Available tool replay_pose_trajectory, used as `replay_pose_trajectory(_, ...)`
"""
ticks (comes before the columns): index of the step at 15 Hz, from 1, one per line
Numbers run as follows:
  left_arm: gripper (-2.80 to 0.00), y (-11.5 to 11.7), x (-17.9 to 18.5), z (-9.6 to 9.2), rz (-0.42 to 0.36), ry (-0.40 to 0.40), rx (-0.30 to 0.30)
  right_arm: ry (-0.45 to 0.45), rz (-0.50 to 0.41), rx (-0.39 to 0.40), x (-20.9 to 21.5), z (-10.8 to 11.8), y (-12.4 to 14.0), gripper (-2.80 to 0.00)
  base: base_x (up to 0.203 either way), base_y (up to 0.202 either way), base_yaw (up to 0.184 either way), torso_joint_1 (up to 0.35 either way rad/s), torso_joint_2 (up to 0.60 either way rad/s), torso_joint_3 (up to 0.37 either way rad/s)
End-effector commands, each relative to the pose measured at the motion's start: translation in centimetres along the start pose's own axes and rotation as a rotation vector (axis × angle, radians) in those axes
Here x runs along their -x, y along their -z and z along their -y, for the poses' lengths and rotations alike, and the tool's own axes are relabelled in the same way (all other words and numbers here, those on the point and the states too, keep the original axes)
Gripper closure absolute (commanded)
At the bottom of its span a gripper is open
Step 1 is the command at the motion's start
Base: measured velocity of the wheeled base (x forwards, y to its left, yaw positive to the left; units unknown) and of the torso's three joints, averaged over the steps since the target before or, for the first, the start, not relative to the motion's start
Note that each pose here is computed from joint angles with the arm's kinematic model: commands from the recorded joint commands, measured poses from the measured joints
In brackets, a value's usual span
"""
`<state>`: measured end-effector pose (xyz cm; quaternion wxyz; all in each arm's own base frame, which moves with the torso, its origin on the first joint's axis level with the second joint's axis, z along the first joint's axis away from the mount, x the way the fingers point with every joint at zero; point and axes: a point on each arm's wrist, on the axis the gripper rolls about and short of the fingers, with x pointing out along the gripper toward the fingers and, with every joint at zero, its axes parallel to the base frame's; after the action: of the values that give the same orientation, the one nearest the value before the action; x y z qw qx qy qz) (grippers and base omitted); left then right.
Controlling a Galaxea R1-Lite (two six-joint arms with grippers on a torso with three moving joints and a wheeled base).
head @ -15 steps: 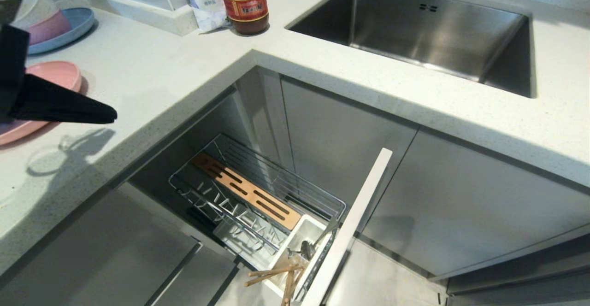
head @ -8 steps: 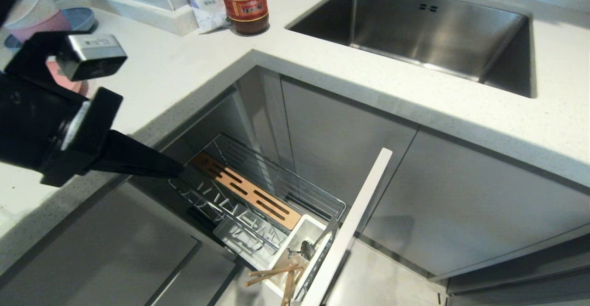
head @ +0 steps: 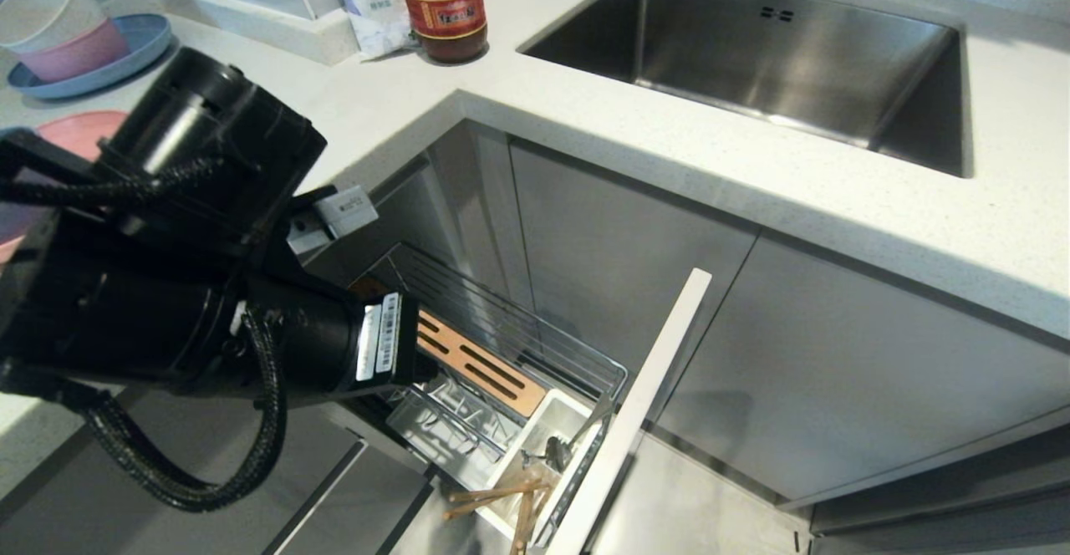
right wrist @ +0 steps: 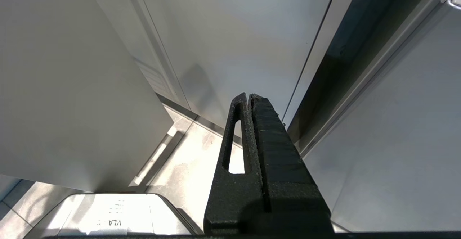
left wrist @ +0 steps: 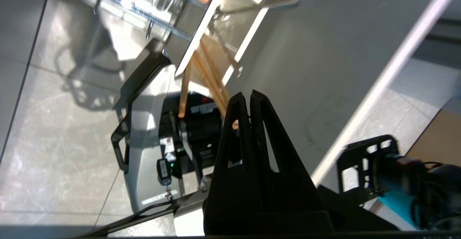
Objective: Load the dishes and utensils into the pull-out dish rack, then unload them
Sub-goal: Take the chopsticks out of the cupboard
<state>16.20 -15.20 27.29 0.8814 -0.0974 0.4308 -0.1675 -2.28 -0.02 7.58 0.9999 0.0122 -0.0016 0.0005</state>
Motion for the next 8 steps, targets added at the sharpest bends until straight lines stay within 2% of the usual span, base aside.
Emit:
replay_pose_trajectory(1,0.00,1.5,-1.5,-0.6,-0.021,-0.009,0.005,-0.001,0.003,0.000,0.0,0.0,0.0,0.00,0.000,0.000,0.000,0.000,0.00,0.000)
replay_pose_trajectory(4,0.00,2.6,-2.9,0.0,-0.012,0.026,-0.010,0.000,0.002,0.000,0.0,0.0,0.0,0.00,0.000,0.000,0.000,0.000,0.00,0.000)
replay_pose_trajectory(6,0.00,3.1,-4.1,0.3,-0.030,0.020,-0.024,-0.001,0.002,0.000,0.0,0.0,0.1,0.00,0.000,0.000,0.000,0.000,0.00,0.000)
replay_pose_trajectory(8,0.00,3.7,-5.3,0.7,0.005,-0.018,-0.038,-0.001,0.003,0.000,0.0,0.0,0.0,0.00,0.000,0.000,0.000,0.000,0.00,0.000)
